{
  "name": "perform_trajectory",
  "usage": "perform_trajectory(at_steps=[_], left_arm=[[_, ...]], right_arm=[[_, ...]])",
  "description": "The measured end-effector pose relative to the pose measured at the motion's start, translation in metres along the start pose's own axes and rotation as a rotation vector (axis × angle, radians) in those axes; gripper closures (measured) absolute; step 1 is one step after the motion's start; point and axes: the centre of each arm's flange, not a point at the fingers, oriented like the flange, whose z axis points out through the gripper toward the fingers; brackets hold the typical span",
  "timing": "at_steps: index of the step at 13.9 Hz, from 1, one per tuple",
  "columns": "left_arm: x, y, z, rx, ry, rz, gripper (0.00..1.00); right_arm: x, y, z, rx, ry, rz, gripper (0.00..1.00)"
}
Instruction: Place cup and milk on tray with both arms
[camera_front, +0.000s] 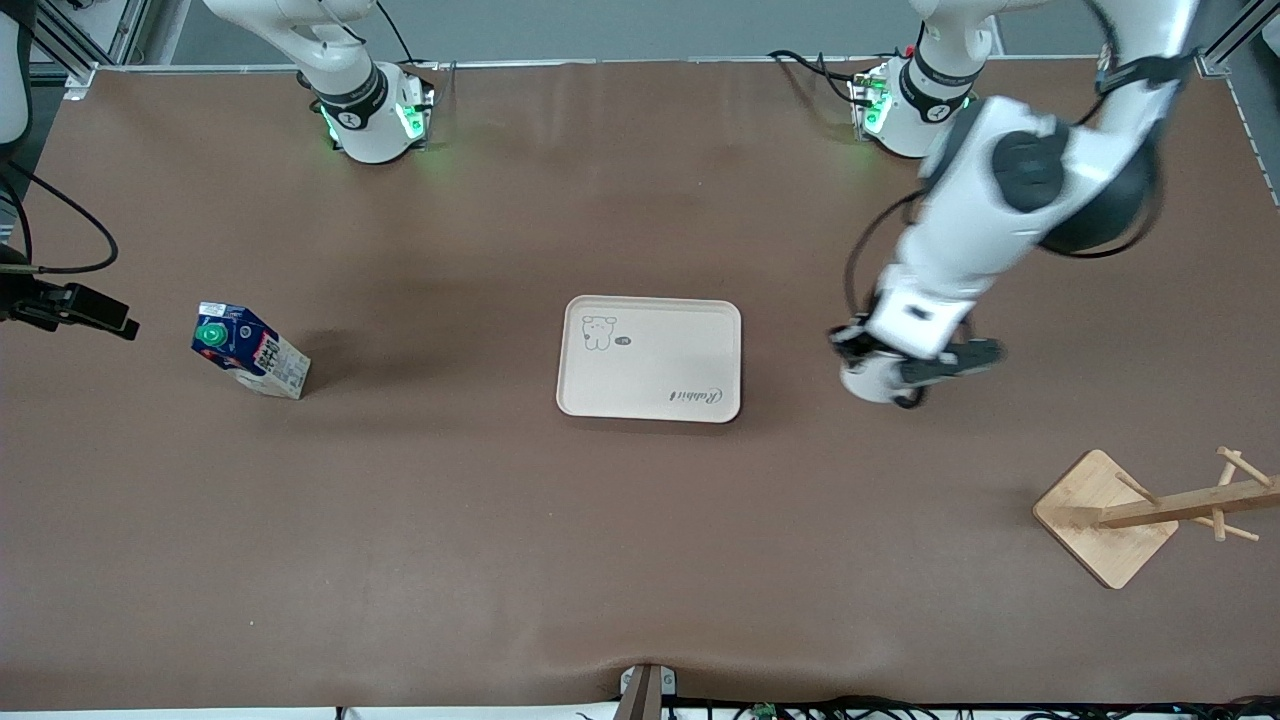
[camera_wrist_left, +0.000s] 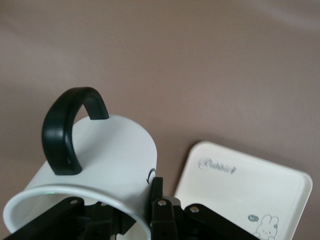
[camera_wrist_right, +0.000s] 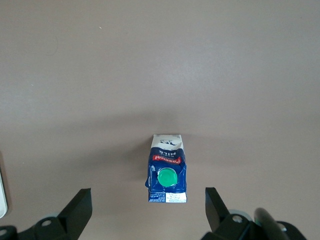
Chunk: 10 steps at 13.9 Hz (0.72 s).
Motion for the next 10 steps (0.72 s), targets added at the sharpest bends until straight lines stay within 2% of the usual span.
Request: perform_trajectory(at_steps=[4, 10], left_arm=[[-0.057, 0.076, 0.066, 0.045, -0.067, 0.055, 0.92], [-0.090, 0.121, 0.127, 0.046, -0.175, 0.071, 0.92]], right_arm=[[0.009, 0.011, 0.021, -0.005, -0.030, 0.020, 0.00], [0.020, 0.023, 0.063, -0.010, -0.108, 0.031, 0.00]])
